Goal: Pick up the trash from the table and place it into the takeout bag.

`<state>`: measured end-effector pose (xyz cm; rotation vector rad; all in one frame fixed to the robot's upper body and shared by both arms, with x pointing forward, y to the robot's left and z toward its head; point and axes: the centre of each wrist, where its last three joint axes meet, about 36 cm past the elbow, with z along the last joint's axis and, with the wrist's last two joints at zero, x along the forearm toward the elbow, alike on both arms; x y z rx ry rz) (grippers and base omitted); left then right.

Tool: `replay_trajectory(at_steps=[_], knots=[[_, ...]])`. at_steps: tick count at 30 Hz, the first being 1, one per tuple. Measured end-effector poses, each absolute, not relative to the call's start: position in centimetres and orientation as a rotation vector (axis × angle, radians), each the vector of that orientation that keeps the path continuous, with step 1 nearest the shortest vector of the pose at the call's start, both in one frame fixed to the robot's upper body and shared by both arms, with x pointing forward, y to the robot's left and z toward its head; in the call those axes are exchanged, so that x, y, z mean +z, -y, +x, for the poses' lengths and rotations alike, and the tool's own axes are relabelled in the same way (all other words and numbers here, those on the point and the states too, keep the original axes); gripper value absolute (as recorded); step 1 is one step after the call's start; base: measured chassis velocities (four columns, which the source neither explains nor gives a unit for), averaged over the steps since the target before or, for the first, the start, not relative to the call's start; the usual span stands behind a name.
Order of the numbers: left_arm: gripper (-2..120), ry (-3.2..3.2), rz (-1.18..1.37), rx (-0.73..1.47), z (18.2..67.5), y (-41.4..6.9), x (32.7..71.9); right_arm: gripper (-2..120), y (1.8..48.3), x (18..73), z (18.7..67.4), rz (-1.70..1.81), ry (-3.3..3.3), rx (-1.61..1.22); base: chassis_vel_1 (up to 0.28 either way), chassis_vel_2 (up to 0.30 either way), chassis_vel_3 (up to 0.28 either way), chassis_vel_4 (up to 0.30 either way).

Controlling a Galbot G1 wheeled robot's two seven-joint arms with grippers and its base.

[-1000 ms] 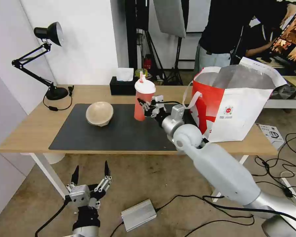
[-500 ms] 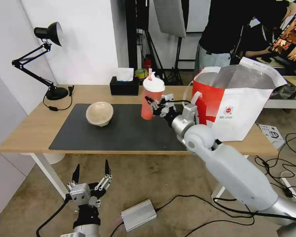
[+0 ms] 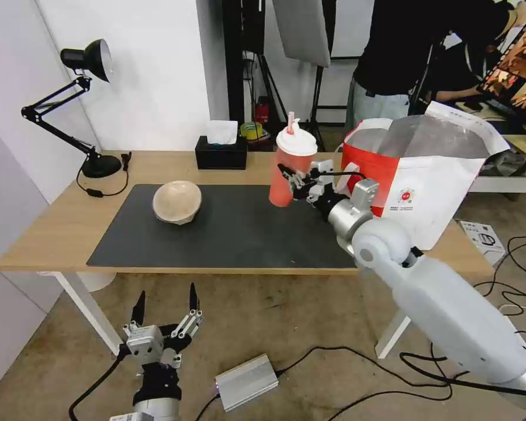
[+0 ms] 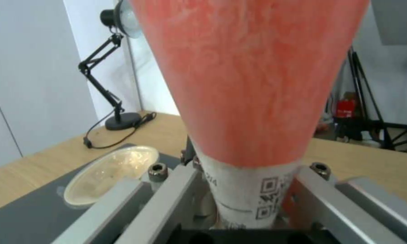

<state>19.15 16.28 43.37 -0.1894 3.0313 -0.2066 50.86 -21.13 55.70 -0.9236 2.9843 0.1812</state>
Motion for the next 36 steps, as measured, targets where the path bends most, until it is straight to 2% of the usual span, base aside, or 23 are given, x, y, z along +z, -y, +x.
replay_trajectory(at_steps=[14,36], knots=[[100,-3.033,-0.175,-0.224,19.6,-15.6,43.2,5,24.9,60.6,49.8,-0.860,-2.952,0.136,0.000,0.000,0.000,0.000],[100,-3.030,-0.167,-0.215,19.4,-15.6,42.1,5,28.3,66.0,50.2,-0.790,-2.903,0.109,0.000,0.000,0.000,0.000]])
